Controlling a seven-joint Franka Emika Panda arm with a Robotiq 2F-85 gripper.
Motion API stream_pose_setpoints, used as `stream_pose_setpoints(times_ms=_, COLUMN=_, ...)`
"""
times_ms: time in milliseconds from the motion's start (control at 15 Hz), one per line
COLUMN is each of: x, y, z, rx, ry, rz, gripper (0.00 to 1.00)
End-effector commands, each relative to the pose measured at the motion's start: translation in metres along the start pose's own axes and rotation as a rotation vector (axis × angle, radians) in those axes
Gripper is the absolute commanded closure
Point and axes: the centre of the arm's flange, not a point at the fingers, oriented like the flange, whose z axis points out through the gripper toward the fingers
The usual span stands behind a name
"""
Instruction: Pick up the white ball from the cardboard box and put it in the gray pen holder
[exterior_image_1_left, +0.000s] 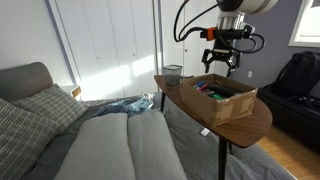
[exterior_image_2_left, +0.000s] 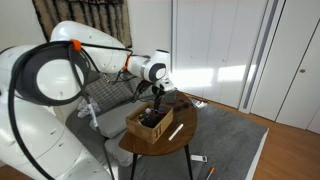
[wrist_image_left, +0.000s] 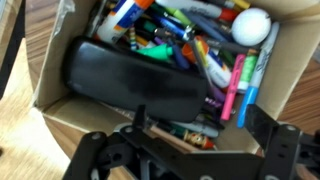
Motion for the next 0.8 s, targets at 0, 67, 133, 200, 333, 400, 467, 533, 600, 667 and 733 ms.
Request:
stream_pose_setpoints(times_ms=0, x=-0.009, y=-0.009, z=0.002, rx=0.019, ry=-0.032, rz=-0.031, gripper=0.0)
stream_pose_setpoints(times_ms=67, x=-0.018, y=-0.016, z=0.003, rx=0.034, ry=-0.056, rz=-0.06, gripper=0.0)
stream_pose_setpoints(times_ms=133, x=-0.022, y=-0.02, z=0.004, rx=0.04, ry=-0.067, rz=-0.076, gripper=0.0)
stream_pose_setpoints(times_ms=200, x=-0.023, y=-0.021, z=0.003, rx=0.043, ry=-0.07, rz=-0.083, gripper=0.0)
stream_pose_setpoints(times_ms=333, x=-0.024, y=-0.029, z=0.016, rx=-0.018, ry=-0.089, rz=-0.058, gripper=0.0)
stream_pose_setpoints(times_ms=400, x=-0.025, y=-0.03, z=0.023, rx=-0.055, ry=-0.081, rz=-0.011, gripper=0.0)
stream_pose_setpoints(times_ms=467, x=-0.028, y=-0.029, z=0.029, rx=-0.097, ry=-0.064, rz=0.038, gripper=0.0)
stream_pose_setpoints(times_ms=533, x=-0.03, y=-0.028, z=0.035, rx=-0.119, ry=-0.039, rz=0.088, gripper=0.0)
stream_pose_setpoints(times_ms=600, x=-0.032, y=-0.03, z=0.04, rx=-0.135, ry=-0.004, rz=0.133, gripper=0.0)
stream_pose_setpoints(times_ms=667, x=-0.032, y=-0.032, z=0.044, rx=-0.127, ry=0.013, rz=0.157, gripper=0.0)
stream_pose_setpoints(times_ms=733, x=-0.035, y=-0.038, z=0.049, rx=-0.119, ry=0.027, rz=0.174, gripper=0.0)
